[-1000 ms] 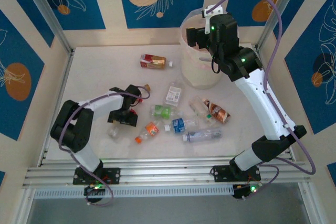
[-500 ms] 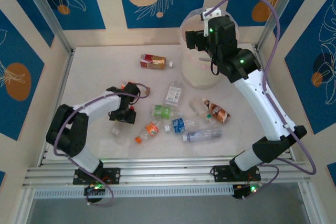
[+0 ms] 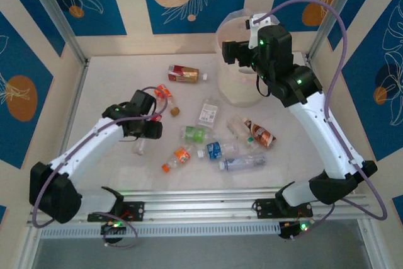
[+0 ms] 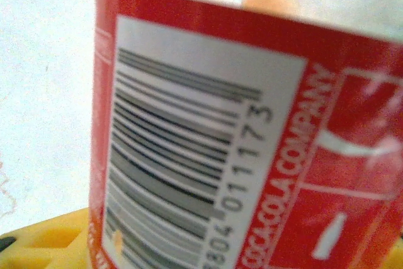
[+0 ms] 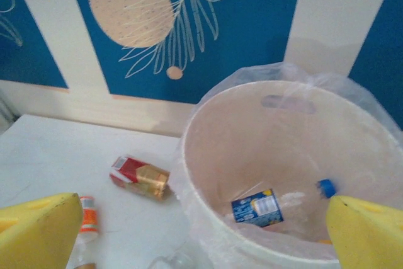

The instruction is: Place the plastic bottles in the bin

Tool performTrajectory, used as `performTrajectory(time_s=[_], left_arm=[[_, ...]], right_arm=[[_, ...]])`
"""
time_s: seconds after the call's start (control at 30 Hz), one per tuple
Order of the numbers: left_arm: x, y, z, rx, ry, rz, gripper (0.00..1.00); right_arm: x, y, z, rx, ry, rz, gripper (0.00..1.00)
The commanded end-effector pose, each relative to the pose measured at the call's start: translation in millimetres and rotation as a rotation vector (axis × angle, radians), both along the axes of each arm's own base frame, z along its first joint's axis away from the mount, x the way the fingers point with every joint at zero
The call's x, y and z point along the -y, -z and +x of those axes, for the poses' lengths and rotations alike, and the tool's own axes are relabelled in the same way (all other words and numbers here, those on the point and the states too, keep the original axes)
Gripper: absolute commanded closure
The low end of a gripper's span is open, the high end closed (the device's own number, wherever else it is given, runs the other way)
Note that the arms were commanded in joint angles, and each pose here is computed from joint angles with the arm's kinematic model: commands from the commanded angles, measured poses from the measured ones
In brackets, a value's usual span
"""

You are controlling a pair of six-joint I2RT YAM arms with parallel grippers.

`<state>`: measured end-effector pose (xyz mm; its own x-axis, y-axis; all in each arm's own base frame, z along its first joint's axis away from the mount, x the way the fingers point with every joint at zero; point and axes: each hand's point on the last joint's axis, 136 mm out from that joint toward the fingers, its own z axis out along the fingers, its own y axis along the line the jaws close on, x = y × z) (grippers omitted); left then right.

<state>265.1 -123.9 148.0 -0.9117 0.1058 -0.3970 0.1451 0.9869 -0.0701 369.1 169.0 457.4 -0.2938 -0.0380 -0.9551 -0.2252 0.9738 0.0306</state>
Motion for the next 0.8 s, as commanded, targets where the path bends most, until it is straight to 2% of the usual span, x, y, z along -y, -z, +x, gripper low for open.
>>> performTrajectory(time_s=[0.0, 0.2, 0.37, 0.53, 0.77], left_arm=[[20, -33, 14, 0.108, 0.054, -0.117, 0.40], [55, -85, 47, 0.290, 0.132, -0.276, 0.40], [81, -128, 68, 0.427, 0.210, -0.391, 0.41], [101, -165, 74, 0.533, 0.294, -0.494, 0.41], [114, -186, 74, 0.597, 0.362, -0.568, 0.41]], right_arm=[[-16, 0, -13, -0.031, -0.093, 0.099, 0.01], [-45, 9, -21, -0.100, -0.232, 0.197, 0.01], [-74, 15, -26, -0.167, -0.362, 0.279, 0.10], [-100, 16, -25, -0.221, -0.476, 0.335, 0.15], [-132, 12, -20, -0.255, -0.601, 0.377, 0.21]])
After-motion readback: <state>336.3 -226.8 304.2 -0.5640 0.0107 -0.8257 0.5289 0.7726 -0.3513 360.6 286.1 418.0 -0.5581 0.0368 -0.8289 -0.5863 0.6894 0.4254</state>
